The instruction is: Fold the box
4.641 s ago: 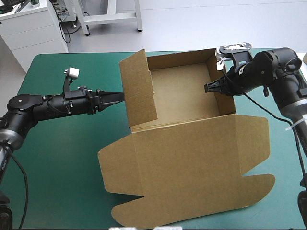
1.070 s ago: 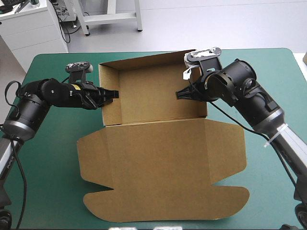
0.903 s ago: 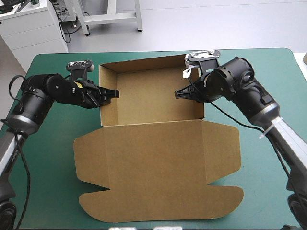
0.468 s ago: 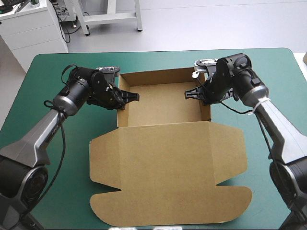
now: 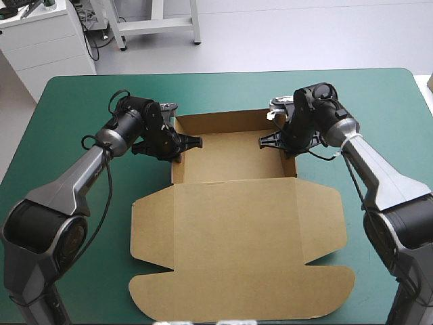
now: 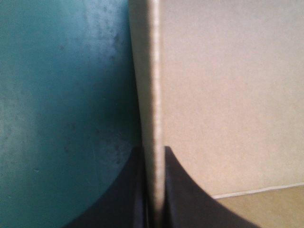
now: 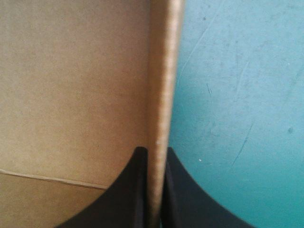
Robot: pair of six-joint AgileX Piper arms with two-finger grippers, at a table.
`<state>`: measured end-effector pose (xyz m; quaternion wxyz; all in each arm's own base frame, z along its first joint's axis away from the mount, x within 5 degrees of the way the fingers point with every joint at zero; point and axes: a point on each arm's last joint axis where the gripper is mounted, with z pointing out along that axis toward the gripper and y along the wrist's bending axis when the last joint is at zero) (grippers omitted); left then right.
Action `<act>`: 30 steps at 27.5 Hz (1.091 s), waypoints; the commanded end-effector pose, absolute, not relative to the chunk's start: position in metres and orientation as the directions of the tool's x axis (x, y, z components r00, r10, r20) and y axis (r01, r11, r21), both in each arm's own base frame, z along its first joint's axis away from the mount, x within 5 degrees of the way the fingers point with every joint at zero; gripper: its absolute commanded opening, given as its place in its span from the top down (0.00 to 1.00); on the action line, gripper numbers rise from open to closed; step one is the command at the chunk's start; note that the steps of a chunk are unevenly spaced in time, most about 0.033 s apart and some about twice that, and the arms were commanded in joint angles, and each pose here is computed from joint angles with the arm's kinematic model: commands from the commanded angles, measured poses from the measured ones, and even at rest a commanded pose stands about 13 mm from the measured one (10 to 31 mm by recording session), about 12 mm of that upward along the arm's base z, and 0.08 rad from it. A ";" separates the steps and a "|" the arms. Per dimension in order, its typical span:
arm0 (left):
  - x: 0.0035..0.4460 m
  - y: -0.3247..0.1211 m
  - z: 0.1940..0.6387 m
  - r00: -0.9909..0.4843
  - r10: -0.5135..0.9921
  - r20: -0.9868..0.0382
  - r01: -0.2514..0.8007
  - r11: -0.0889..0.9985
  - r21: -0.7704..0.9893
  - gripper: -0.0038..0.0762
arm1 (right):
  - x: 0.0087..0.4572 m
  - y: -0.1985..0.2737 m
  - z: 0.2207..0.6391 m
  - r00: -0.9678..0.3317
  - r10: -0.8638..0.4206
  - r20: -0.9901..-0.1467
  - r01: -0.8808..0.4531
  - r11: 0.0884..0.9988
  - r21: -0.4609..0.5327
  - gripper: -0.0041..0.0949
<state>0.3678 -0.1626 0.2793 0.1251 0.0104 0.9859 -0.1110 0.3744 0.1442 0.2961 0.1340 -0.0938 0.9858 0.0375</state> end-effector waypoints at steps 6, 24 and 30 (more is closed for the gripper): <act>0.365 -0.159 0.307 -0.938 0.008 -0.346 0.083 0.976 -0.202 0.99 | 0.373 0.136 0.322 -0.913 -0.196 -0.359 -0.211 0.977 0.003 0.97; 0.366 -0.158 0.299 -0.948 0.039 -0.315 0.098 0.980 -0.173 0.57 | 0.374 0.137 0.323 -0.906 -0.202 -0.371 -0.220 0.975 0.006 0.31; 0.370 -0.159 0.308 -0.935 0.031 -0.352 0.100 0.978 -0.181 0.49 | 0.378 0.141 0.325 -0.886 -0.179 -0.427 -0.217 0.975 0.043 0.25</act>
